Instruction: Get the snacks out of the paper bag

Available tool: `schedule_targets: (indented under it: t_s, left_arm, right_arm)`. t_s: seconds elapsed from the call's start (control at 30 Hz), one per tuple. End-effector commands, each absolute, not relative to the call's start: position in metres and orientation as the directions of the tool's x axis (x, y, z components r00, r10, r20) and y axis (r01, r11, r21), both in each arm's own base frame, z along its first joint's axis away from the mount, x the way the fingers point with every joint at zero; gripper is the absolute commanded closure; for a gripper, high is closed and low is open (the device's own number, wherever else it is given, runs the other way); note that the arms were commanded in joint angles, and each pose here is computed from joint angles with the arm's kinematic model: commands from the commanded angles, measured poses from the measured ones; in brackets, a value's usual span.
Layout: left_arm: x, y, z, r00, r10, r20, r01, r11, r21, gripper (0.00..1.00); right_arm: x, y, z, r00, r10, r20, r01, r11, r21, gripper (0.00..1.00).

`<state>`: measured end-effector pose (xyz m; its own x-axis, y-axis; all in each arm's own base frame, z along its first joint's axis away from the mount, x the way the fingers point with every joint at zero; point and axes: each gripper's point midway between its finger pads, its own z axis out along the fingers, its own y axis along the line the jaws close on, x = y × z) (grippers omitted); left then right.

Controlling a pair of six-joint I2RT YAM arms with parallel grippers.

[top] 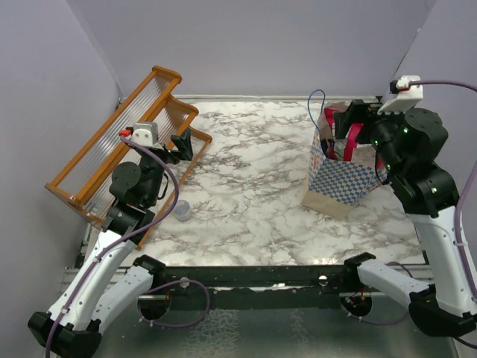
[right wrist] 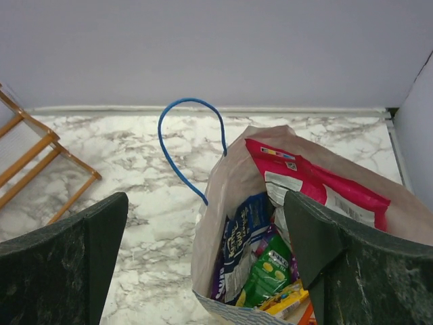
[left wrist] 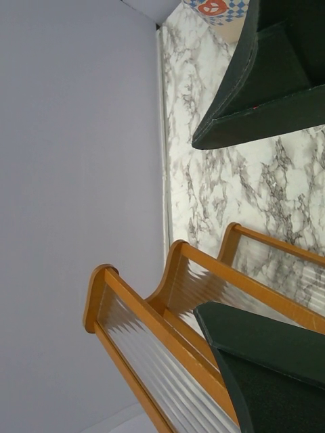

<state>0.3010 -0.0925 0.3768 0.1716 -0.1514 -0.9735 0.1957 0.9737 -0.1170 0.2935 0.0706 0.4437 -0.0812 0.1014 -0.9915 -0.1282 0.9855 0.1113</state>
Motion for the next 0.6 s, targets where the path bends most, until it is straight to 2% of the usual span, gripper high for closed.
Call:
schedule_targets:
  t_s: [0.0, 0.17, 0.37, 0.57]
  left_arm:
    - [0.297, -0.097, 0.397, 0.242, -0.199, -0.950, 0.238, 0.961, -0.140, 0.01]
    - [0.297, -0.100, 0.400, 0.254, -0.207, -0.945, 0.252, 0.957, -0.142, 0.01]
    - [0.294, -0.100, 0.404, 0.266, -0.214, -0.940, 0.257, 0.955, -0.145, 0.01]
    - [0.293, -0.104, 0.405, 0.269, -0.216, -0.938, 0.272, 0.952, -0.141, 0.01]
  right_arm:
    - [0.312, 0.079, 0.421, -0.173, 0.098, -0.980, -0.125, 0.985, 0.121, 0.00]
    - [0.337, 0.099, 0.397, -0.234, 0.065, -0.970, -0.186, 0.976, 0.110, 0.05]
    - [0.372, 0.115, 0.357, -0.355, 0.003, -0.935, -0.209, 0.974, 0.083, 0.05]
    - [0.395, 0.133, 0.343, -0.366, -0.059, -0.929, -0.289, 0.956, 0.053, 0.21]
